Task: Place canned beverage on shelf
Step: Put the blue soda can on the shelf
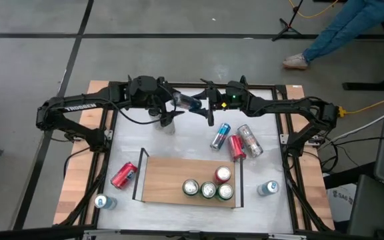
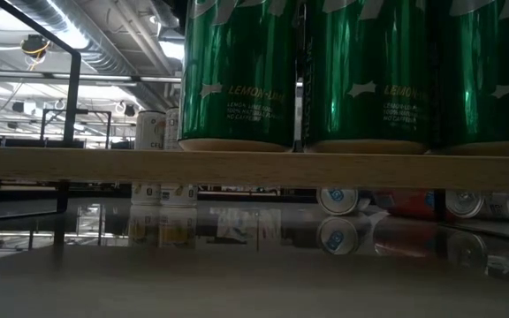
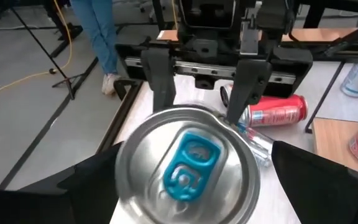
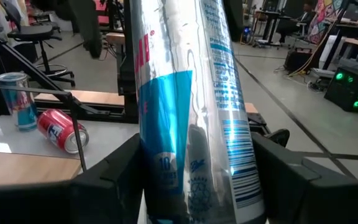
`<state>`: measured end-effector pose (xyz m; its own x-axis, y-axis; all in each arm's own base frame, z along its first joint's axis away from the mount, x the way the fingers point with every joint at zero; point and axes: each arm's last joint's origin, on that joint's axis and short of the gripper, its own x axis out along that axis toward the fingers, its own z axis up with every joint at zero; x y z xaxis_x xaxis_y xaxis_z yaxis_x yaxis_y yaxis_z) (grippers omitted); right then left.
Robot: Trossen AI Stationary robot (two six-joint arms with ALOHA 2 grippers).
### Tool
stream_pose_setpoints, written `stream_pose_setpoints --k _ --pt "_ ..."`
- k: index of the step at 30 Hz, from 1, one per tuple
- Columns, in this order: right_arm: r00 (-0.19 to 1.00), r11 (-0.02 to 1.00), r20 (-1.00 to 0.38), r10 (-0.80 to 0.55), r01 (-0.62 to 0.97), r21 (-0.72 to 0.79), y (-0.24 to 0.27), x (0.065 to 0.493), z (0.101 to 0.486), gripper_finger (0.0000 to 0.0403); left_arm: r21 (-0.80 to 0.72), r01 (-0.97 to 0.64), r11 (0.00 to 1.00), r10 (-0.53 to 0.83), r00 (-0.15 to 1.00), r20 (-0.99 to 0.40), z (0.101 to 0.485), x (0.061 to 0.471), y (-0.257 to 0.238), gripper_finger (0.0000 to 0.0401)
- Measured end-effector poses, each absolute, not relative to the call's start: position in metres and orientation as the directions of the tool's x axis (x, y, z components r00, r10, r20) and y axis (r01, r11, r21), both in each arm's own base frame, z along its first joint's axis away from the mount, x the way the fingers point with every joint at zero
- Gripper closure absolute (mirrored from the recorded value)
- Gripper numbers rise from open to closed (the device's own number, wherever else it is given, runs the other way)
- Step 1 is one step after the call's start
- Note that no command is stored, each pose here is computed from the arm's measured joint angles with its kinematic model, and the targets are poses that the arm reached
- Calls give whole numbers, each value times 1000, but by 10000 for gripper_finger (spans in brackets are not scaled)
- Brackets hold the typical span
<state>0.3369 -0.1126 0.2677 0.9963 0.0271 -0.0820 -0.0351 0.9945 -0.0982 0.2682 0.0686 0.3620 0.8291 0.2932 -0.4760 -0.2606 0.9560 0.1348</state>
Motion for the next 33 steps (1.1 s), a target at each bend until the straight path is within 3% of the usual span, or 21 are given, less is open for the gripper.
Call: stream_pose_setpoints --k 12,33 --pt "996 995 -82 29 -37 -98 -113 337 268 171 136 -250 959 285 831 -478 360 271 66 31" --pt "994 994 -100 38 -48 -98 -112 337 266 171 135 -252 958 286 829 -480 360 271 66 189"
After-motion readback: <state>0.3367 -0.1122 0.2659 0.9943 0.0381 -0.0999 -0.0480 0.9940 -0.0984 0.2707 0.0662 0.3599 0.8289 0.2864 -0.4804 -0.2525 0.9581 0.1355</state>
